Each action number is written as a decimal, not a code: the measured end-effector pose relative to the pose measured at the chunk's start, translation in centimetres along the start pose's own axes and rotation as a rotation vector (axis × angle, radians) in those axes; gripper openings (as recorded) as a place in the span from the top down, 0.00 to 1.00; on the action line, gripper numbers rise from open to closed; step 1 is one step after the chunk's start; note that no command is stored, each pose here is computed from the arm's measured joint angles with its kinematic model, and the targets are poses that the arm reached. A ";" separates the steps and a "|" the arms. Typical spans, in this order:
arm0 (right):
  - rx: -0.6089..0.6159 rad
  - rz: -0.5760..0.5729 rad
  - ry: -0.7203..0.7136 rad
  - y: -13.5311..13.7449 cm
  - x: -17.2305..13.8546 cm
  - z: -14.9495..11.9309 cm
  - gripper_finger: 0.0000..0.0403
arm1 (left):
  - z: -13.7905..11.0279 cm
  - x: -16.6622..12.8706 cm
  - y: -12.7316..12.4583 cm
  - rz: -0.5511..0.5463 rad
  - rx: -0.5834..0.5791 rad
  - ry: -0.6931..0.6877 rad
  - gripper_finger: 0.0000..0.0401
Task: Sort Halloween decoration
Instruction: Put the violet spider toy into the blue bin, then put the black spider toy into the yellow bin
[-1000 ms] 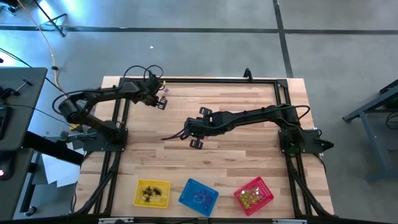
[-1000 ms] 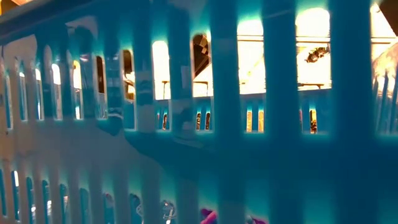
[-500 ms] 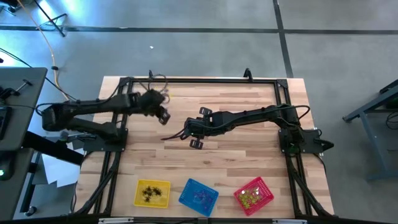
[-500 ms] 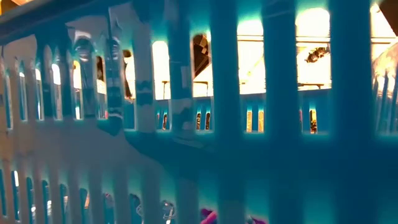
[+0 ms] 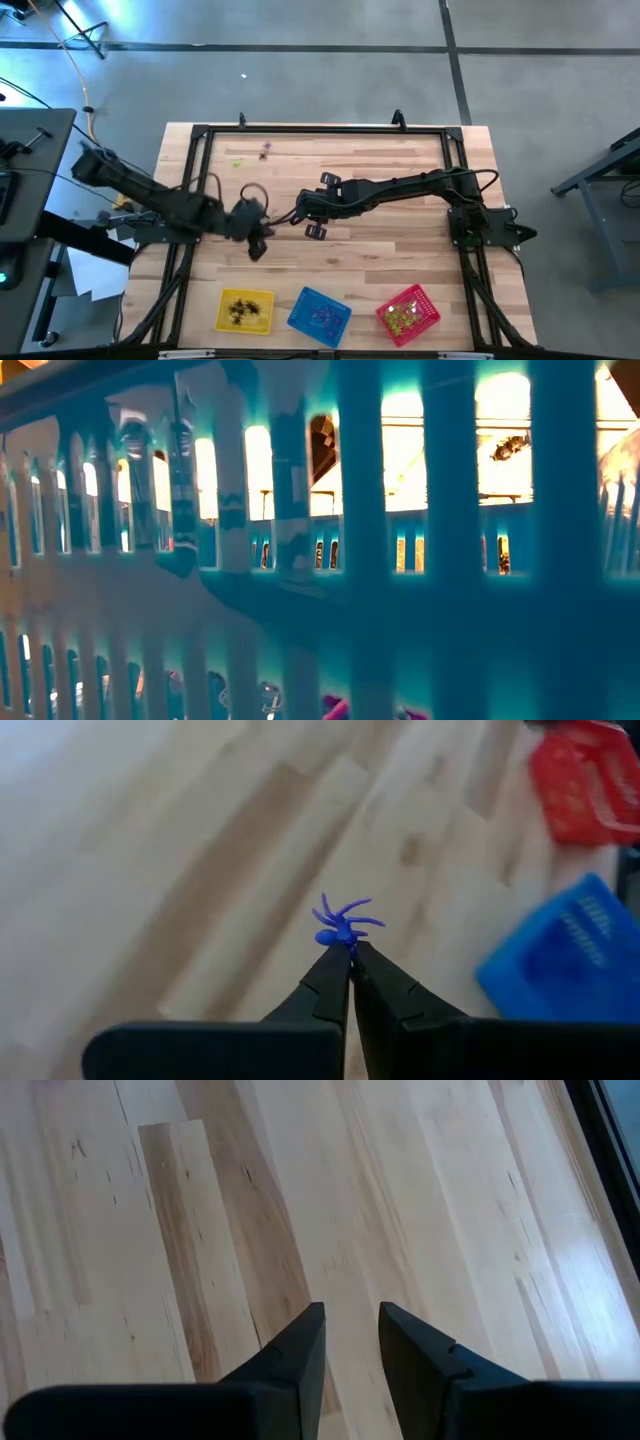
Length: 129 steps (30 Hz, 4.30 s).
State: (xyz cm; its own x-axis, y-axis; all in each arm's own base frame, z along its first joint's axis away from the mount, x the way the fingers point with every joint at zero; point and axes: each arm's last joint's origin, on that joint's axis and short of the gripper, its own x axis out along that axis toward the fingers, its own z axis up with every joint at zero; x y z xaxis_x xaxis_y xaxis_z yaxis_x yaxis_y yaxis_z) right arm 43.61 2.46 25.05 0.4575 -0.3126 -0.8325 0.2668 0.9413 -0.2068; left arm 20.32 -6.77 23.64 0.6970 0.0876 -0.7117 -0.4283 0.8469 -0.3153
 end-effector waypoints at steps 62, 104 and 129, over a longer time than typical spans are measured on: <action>0.547 0.465 -0.779 -5.5 -7.0 -23.2 0.77 | -5.1 5.3 -14.7 -0.446 0.024 -0.005 1.00; 0.516 0.356 -0.465 -4.8 -3.6 -25.9 0.77 | -2.8 10.1 -15.4 -0.202 0.477 0.054 0.72; 0.515 0.355 -0.464 -4.8 -3.6 -25.9 0.77 | 5.0 9.8 6.3 0.478 0.021 0.028 0.66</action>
State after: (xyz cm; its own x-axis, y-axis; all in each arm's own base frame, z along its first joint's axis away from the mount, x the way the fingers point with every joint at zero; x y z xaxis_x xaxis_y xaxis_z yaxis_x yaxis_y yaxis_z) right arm 18.73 2.41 15.73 0.8669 -0.1319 -0.4807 0.3465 0.8527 0.3910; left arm 27.35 2.05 17.80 0.4091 0.4561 -0.7904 -0.6854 0.7253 0.0638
